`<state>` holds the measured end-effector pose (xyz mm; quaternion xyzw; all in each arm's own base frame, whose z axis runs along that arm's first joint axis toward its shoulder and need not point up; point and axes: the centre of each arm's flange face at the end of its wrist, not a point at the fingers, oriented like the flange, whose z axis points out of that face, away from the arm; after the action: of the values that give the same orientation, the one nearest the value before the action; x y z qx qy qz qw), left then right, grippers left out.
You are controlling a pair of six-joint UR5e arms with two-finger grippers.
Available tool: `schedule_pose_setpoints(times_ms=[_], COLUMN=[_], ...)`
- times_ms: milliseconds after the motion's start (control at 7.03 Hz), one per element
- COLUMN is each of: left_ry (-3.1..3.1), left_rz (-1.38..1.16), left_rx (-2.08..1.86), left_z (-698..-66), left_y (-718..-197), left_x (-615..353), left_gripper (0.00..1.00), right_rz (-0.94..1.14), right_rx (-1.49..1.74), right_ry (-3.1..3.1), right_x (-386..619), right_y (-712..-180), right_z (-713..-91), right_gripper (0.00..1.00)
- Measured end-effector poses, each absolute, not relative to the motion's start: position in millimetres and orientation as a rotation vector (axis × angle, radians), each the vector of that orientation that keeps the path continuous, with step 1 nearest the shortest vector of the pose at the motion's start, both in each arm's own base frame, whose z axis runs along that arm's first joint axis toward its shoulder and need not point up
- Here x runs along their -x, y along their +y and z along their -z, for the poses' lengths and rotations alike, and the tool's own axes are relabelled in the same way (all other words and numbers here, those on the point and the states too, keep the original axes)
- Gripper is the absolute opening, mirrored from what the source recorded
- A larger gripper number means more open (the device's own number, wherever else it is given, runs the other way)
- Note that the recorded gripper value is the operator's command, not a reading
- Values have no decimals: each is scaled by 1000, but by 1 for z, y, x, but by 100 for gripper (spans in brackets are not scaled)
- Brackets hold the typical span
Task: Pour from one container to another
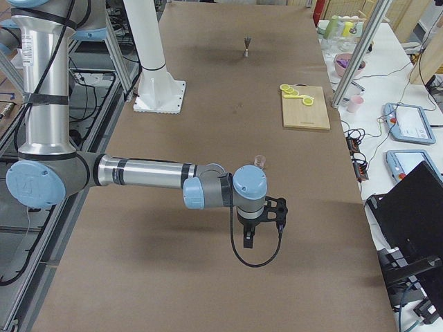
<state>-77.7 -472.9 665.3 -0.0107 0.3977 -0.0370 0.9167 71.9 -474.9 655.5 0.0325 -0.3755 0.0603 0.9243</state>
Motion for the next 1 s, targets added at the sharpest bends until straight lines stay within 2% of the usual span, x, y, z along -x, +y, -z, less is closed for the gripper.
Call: schedule_pose_setpoints(times_ms=[995], left_ry=[821], left_rz=[45], left_rx=[-40], left_z=[-634], left_y=[-481], left_x=[77], left_gripper=[99], right_rz=[-90], right_rx=[-88], right_ry=[-768], right_x=[-70], right_y=[-482], right_z=[-643], right_gripper=[100])
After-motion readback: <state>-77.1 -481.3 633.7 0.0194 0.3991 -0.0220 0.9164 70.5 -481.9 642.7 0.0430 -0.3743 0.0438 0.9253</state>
